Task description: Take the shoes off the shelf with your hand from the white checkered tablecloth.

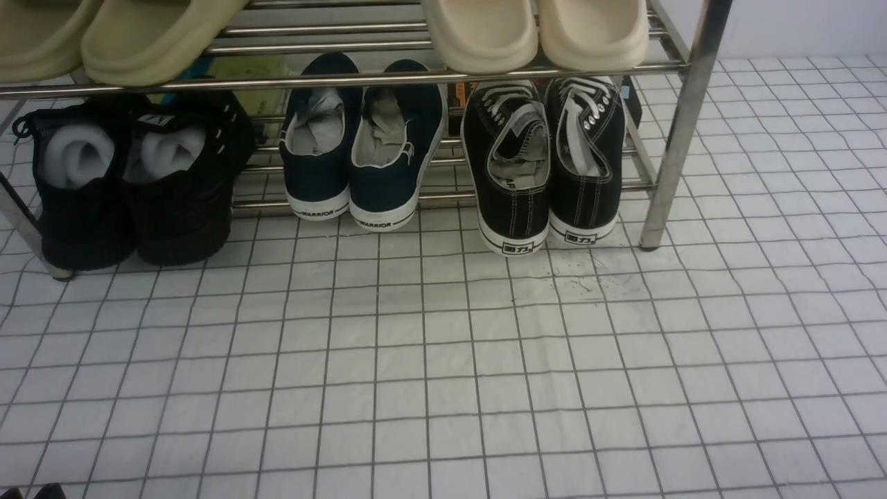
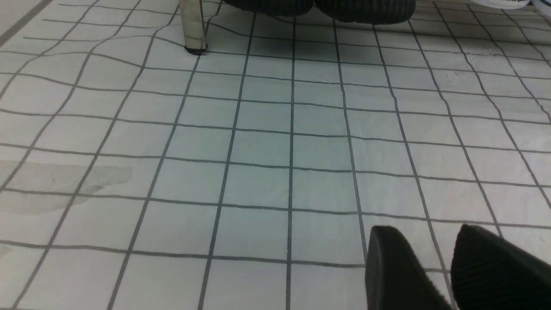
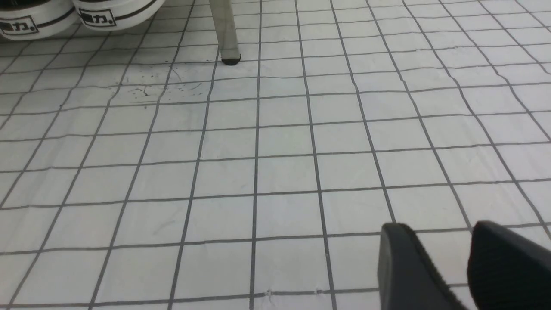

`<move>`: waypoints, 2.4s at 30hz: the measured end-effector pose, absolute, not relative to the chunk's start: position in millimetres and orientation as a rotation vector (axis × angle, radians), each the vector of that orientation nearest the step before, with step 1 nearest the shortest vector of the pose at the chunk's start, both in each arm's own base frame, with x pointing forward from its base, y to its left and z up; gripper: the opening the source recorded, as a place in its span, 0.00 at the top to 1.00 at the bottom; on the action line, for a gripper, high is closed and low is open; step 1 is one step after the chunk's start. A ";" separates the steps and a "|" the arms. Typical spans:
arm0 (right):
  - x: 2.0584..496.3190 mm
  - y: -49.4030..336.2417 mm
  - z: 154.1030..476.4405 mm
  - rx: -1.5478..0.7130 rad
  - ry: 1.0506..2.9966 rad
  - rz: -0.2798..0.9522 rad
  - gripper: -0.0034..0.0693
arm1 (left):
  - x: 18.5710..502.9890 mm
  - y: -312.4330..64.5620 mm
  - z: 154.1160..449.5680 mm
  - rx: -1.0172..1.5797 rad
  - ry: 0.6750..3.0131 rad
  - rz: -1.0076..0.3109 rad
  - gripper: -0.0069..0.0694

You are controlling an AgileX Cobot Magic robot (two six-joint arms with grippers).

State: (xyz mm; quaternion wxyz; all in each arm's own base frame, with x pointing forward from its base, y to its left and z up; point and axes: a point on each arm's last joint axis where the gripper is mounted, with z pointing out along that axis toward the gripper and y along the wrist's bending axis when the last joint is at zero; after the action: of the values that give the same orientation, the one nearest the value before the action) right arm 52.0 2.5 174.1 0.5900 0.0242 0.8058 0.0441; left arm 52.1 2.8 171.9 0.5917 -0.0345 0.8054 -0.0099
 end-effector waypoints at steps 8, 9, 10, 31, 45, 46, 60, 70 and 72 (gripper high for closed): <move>52.0 2.5 174.1 0.056 1.876 0.103 0.62 | 52.1 2.8 171.9 -0.080 1.873 -0.023 0.60; 52.0 2.5 174.1 0.056 1.876 0.103 0.62 | 52.1 2.8 171.9 -0.080 1.873 -0.023 0.60; 52.0 2.5 174.1 0.056 1.876 0.103 0.62 | 52.1 2.8 171.9 -0.080 1.873 -0.023 0.60; 51.5 15.1 176.0 0.363 1.843 0.534 0.62 | 52.1 2.8 171.9 -0.080 1.873 -0.023 0.60; 51.8 18.9 198.4 0.468 1.686 0.740 0.81 | 52.1 2.8 171.9 -0.080 1.873 -0.023 0.60; 51.3 18.1 208.6 0.423 1.659 0.703 0.86 | 52.1 2.8 171.9 -0.080 1.873 -0.023 0.60; 170.5 45.9 319.4 -0.023 2.436 0.642 0.95 | 52.1 2.8 171.9 -0.080 1.873 -0.023 0.60; 274.6 132.1 321.9 -0.605 2.620 1.070 0.95 | 52.1 2.8 171.9 -0.080 1.873 -0.023 0.60; 289.1 161.9 325.9 -0.703 2.637 1.036 0.95 | 52.1 2.8 171.9 -0.080 1.873 -0.023 0.60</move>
State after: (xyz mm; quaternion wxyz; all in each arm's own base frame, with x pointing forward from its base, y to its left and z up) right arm 289.1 161.9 325.9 0.1112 -0.2394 0.8977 0.3528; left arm 52.1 2.8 171.9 0.5917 -0.0344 0.8054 -0.0097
